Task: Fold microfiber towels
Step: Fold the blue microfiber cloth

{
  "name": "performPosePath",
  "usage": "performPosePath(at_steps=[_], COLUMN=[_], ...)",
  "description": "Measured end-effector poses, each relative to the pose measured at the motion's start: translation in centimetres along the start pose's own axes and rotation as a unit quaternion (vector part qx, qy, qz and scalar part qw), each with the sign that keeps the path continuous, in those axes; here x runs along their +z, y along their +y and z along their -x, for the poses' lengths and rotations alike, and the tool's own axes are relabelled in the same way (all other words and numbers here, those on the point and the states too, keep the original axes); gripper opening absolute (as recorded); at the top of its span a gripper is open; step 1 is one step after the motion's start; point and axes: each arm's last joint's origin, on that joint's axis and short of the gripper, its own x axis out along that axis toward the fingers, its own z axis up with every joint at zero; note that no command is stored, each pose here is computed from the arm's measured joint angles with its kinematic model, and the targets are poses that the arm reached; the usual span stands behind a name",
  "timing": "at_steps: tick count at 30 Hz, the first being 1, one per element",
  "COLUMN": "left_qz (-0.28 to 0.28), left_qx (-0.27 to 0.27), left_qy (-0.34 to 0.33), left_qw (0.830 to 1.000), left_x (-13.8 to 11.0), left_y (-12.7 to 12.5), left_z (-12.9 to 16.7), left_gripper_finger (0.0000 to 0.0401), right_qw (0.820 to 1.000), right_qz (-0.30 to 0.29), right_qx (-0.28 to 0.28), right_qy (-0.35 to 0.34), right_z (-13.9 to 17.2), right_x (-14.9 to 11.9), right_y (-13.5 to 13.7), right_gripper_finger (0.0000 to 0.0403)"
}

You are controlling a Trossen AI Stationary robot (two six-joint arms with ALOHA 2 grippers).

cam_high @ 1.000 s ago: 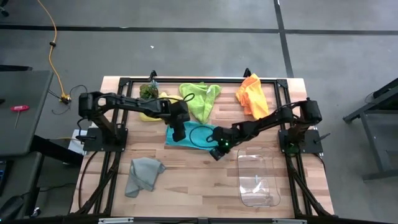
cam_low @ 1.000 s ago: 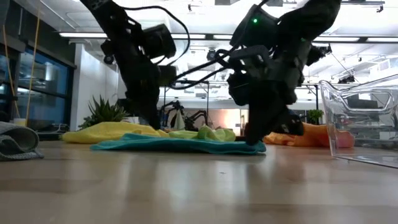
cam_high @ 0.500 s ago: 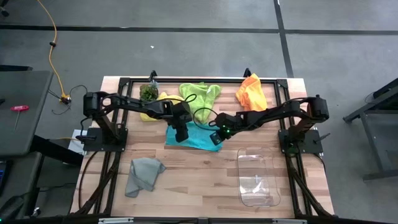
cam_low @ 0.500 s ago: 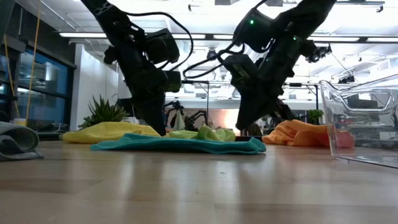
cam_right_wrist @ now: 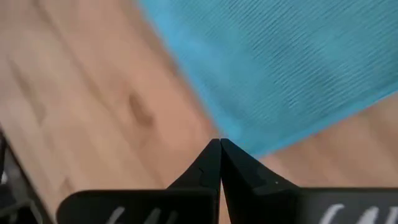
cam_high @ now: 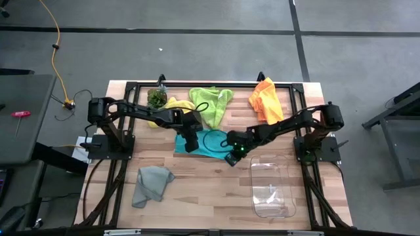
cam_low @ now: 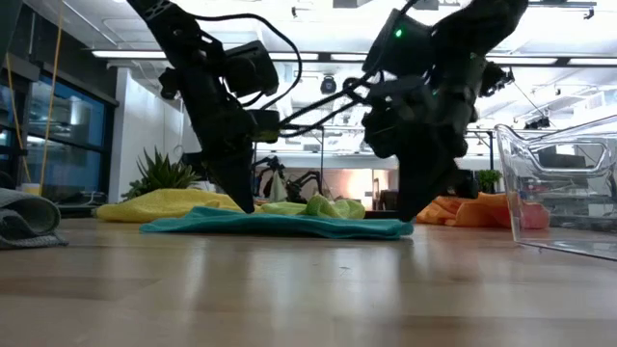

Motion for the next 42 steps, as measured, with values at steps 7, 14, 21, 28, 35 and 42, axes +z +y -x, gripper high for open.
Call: performPosePath(at_steps=[7,14,21,28,35,42], left_qz=[0.011,-0.007,0.006,0.03,0.048,0.044], left_qx=[0.014,0.013,-0.075,-0.139,-0.146,-0.151], left_qy=[0.023,-0.03,-0.194,-0.331,-0.442,-0.481], left_qw=[1.0,0.999,0.978,0.933,0.884,0.862], left_x=[-0.4,0.1,-1.8,-6.2,-7.3,-7.8], left_y=[1.6,2.2,1.7,0.0,-0.7,-0.9], left_z=[1.1,5.1,7.8,10.3,14.1,15.9], left_gripper_finger=[0.0,0.0,0.0,0.0,0.0,0.0], right_qw=[0.999,0.993,0.99,0.957,0.973,0.983], right_qz=[0.017,0.014,-0.055,-0.137,-0.129,-0.117], right_qx=[-0.035,-0.081,-0.054,0.125,0.069,0.014], right_qy=[0.016,-0.085,-0.117,-0.224,-0.176,-0.139], right_z=[1.5,5.9,7.4,8.5,8.2,5.8], right_x=[-1.5,-1.1,-3.3,-4.6,-3.0,-0.8], right_y=[0.4,0.1,-3.8,-4.9,-4.5,-3.9], right_gripper_finger=[0.0,0.0,0.0,0.0,0.001,0.0124])
